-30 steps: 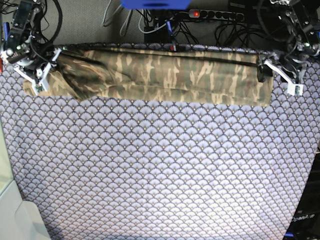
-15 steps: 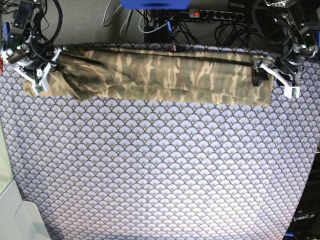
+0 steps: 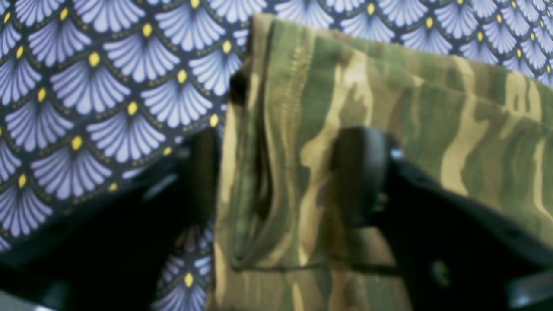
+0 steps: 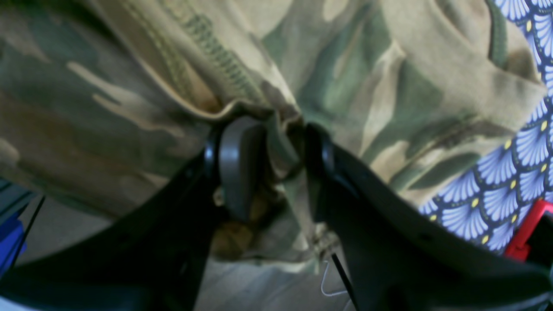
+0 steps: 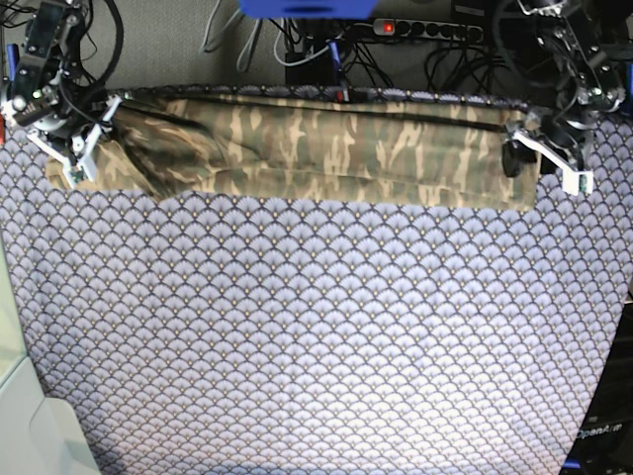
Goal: Fold the T-shirt properly
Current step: 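Grasp the strip end beside the left gripper with the left gripper, then fold the strip end toward the right gripper with the left gripper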
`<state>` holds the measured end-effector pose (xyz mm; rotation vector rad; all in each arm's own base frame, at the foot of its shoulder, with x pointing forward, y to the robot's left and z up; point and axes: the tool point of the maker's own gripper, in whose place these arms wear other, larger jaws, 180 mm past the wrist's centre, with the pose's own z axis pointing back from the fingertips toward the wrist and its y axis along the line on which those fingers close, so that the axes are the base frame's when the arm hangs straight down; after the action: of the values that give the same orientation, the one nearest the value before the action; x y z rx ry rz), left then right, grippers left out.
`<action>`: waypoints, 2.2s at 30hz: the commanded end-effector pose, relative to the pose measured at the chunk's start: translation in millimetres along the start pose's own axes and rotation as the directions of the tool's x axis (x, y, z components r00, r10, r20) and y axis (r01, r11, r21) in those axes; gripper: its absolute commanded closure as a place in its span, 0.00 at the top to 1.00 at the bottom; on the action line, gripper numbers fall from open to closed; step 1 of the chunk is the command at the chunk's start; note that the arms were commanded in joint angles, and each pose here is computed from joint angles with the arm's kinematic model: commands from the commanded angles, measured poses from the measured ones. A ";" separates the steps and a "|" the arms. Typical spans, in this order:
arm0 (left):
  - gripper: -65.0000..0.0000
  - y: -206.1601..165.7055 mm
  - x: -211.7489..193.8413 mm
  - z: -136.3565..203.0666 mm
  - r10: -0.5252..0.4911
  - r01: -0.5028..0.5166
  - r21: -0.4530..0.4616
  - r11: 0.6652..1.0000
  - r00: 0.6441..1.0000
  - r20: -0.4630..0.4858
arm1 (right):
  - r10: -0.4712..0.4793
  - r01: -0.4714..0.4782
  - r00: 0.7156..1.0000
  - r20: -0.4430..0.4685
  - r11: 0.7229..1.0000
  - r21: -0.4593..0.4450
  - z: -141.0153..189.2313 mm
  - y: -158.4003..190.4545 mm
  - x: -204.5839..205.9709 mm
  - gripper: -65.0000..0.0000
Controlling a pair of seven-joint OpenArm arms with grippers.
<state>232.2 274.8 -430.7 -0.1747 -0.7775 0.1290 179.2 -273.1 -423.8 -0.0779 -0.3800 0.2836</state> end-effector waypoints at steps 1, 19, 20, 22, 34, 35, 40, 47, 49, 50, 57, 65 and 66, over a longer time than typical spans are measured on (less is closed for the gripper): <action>0.51 0.3 -21.5 -0.3 -0.001 0.001 0.001 1.000 0.996 -0.089 | 0.006 -0.006 1.000 0.004 1.000 -0.006 2.0 -2.2 1.8 0.34; 0.01 -11.4 -9.5 5.3 -0.035 0.035 -0.002 0.999 0.995 -0.094 | 0.006 -0.006 1.000 0.002 1.000 -0.006 2.0 -2.0 1.1 0.34; 0.01 -15.8 -2.1 8.2 -0.049 0.049 -0.001 0.999 0.996 -0.073 | 0.006 -0.006 1.000 0.002 1.000 -0.006 2.0 -2.0 1.1 0.34; 0.01 -24.0 13.9 15.1 -0.084 0.085 0.008 0.996 0.996 -0.029 | 0.005 -0.005 1.000 0.001 1.000 -0.005 1.7 -1.9 0.7 0.34; 0.01 -102.5 26.1 24.3 -0.241 0.243 -0.133 0.961 0.970 0.030 | 0.005 -0.005 1.000 0.001 1.000 -0.005 1.7 -1.9 0.7 0.34; 0.01 -109.9 28.4 23.9 -0.246 0.249 -0.143 0.958 0.969 0.039 | 0.005 -0.005 1.000 0.001 1.000 -0.005 1.7 -1.9 0.7 0.34; 0.01 -140.8 35.4 17.6 -0.204 0.209 -0.153 0.966 0.978 0.046 | 0.005 -0.005 1.000 0.001 1.000 -0.005 1.7 -1.9 0.7 0.34; 0.01 -180.3 39.7 14.7 -0.144 0.150 -0.177 0.973 0.988 0.050 | 0.006 -0.006 1.000 0.000 1.000 -0.006 1.7 -2.1 0.5 0.34; 0.01 -186.4 38.2 12.3 -0.106 0.111 -0.168 0.980 0.994 0.038 | 0.006 -0.006 1.000 0.000 1.000 -0.006 1.7 -2.1 0.5 0.34; 0.01 -190.3 39.6 10.8 -0.091 0.096 -0.166 0.981 0.995 0.038 | 0.006 -0.006 1.000 0.000 1.000 -0.006 1.7 -2.1 0.5 0.34; 0.01 -217.6 41.8 3.1 0.028 -0.026 -0.134 0.991 1.000 0.010 | 0.007 -0.007 1.000 0.000 1.000 -0.005 1.6 -1.6 0.7 0.34; 0.01 -281.1 45.7 1.9 -0.003 0.004 -0.244 0.970 1.000 0.004 | 0.007 -0.007 1.000 0.000 1.000 -0.005 1.6 -1.6 0.7 0.34; 0.01 -289.2 46.1 2.8 -0.010 0.011 -0.260 0.966 1.000 0.005 | 0.007 -0.007 1.000 0.000 1.000 -0.005 1.6 -1.6 0.7 0.34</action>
<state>267.8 2.9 -352.8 -0.4011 -0.7420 0.0154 179.4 -272.7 -423.9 -0.0774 -0.3804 0.2851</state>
